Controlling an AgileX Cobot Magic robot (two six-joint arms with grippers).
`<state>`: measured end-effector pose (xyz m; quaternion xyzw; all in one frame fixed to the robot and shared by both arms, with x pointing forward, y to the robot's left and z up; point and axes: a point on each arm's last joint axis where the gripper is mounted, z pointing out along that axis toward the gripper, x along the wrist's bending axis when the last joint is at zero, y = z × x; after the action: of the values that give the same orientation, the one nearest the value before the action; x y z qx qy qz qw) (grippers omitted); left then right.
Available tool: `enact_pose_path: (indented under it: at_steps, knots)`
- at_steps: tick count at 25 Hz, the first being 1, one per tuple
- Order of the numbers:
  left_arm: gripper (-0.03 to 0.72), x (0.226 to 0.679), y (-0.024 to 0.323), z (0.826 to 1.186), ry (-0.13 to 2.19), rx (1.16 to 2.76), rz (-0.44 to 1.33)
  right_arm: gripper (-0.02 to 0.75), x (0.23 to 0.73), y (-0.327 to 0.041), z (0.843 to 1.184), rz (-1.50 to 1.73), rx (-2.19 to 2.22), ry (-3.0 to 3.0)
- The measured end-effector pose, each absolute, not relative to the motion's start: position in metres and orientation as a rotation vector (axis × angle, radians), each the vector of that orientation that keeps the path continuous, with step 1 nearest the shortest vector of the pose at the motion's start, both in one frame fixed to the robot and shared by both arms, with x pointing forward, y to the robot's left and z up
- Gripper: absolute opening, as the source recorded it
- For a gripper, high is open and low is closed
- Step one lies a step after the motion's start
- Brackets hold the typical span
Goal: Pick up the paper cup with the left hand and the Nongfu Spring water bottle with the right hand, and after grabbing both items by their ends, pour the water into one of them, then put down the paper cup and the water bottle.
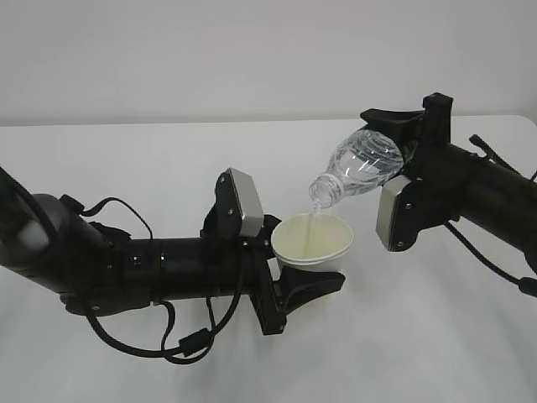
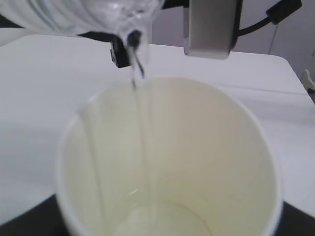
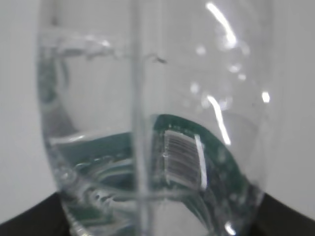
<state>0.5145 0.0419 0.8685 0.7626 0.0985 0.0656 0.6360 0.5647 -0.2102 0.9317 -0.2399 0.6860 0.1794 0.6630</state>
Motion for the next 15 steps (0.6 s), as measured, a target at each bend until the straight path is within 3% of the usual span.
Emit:
enact_pose_path:
  at_steps: [15]
  knots:
    - [0.445,0.5145,0.0419,0.8685,0.225,1.742,0.15,0.428,0.5647,-0.2102,0.9317,0.402,-0.545,1.549]
